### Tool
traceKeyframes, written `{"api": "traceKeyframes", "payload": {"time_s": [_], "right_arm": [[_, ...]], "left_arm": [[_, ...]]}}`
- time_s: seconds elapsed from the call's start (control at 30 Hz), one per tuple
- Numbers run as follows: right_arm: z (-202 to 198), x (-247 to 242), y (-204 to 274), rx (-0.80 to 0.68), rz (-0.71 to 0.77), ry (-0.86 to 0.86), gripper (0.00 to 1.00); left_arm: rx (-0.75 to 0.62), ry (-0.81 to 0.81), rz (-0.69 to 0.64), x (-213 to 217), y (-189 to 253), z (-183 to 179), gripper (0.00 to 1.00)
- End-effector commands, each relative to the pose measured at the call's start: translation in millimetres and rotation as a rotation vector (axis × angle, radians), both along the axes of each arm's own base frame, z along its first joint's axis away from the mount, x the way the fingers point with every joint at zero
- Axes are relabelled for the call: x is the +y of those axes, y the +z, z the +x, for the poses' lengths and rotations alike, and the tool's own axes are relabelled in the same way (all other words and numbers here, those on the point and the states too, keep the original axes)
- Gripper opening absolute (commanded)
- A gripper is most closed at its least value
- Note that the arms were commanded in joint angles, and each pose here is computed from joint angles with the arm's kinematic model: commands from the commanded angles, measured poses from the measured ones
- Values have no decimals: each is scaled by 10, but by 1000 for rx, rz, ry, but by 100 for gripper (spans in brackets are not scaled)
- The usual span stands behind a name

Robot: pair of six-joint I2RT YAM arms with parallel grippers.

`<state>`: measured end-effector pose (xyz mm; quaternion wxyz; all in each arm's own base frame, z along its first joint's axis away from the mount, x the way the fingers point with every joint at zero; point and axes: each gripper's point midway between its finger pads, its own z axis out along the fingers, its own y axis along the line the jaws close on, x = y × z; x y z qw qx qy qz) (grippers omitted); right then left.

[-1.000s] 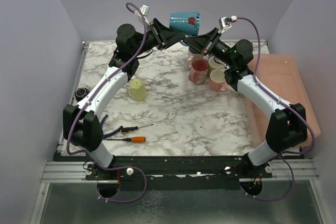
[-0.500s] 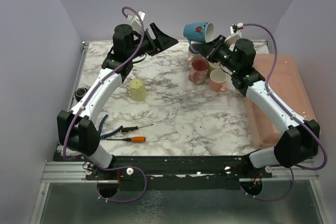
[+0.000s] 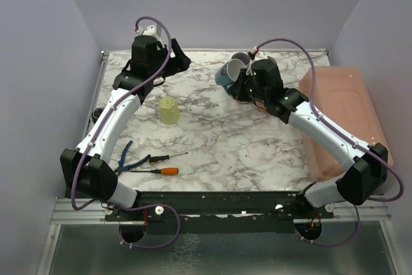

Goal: Turn the mug right side up

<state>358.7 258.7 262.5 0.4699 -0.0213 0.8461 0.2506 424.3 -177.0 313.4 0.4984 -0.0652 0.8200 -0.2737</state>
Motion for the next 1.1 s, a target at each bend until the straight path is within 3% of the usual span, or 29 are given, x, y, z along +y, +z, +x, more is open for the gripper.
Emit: {"api": "traceKeyframes", "payload": {"time_s": [0.0,0.1,0.3,0.7,1.07], "right_arm": [[-122,-121,-348,26,-185,79,1],[-285,-149,-557,55,-245,167,1],[-350,-321,-782,111,-319,132,0],[-174,-738,-1151,288,-403,-273,1],[105,-731,-1355,313,-380,-461,1]], "left_arm": [[24,71,106,252,-138,-121,83],[32,104,117,310,-187,-119,83],[38,113,117,325,-211,-123,83],[47,113,127,333,-262,-122,83],[44,114,144,350,-276,-109,84]]}}
